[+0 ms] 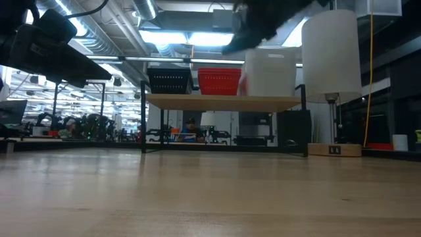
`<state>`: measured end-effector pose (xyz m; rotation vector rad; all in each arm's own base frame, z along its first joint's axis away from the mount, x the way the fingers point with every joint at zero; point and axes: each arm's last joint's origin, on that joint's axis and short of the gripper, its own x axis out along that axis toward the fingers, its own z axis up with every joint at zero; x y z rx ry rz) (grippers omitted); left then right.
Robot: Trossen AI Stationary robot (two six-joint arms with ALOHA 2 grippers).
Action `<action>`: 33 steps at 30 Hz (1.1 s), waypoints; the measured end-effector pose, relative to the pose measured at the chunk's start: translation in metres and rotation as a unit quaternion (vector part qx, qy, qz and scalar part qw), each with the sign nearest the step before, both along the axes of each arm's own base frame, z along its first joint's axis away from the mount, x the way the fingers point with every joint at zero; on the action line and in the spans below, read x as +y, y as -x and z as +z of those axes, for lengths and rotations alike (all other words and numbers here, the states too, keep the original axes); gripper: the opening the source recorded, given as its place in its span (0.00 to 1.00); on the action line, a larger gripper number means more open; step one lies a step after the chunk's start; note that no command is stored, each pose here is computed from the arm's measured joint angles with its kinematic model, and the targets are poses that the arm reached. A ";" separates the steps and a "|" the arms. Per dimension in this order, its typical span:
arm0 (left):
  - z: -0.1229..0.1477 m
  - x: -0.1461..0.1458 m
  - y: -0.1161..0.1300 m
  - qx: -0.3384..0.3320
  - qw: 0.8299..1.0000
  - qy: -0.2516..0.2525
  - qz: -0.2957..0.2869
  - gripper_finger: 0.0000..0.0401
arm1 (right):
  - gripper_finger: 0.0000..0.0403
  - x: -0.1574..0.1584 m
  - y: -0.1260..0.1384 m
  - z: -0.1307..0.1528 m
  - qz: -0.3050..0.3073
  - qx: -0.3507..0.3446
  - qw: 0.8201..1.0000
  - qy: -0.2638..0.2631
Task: Stack baskets on shelf by color
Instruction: Adjust the stacked bins on the shelf
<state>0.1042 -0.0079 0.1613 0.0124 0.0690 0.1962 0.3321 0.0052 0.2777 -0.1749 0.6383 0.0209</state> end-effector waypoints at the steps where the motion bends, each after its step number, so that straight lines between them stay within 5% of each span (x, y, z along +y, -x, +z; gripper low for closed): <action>1: 0.000 0.000 0.000 0.000 1.000 0.000 0.000 0.19 | 0.23 0.000 0.002 -0.006 0.000 0.010 1.000 0.000; 6: 0.000 0.000 0.000 0.000 1.000 0.000 0.000 0.19 | 0.23 0.000 0.004 -0.016 0.009 0.020 1.000 0.012; 9: 0.000 0.000 0.000 0.000 1.000 0.000 0.000 0.19 | 0.23 0.000 -0.001 0.003 0.026 -0.009 0.999 0.040; 13: 0.000 0.000 0.000 0.000 1.000 0.000 0.000 0.19 | 0.23 -0.004 -0.010 0.057 0.022 -0.073 0.987 0.143; 18: 0.000 0.000 0.000 0.000 1.000 0.000 0.000 0.19 | 0.23 -0.034 -0.002 0.156 -0.055 -0.160 0.944 0.283; 24: 0.000 0.000 0.000 0.000 1.000 0.000 0.000 0.19 | 0.23 -0.098 0.029 0.235 -0.141 -0.178 0.931 0.285; 29: 0.000 0.000 0.000 0.000 1.000 0.000 0.000 0.19 | 0.23 -0.151 0.015 0.229 -0.160 -0.073 0.954 0.244; 33: 0.000 0.000 0.000 0.000 1.000 0.000 0.000 0.19 | 0.23 -0.189 -0.008 0.178 -0.183 0.041 0.951 0.247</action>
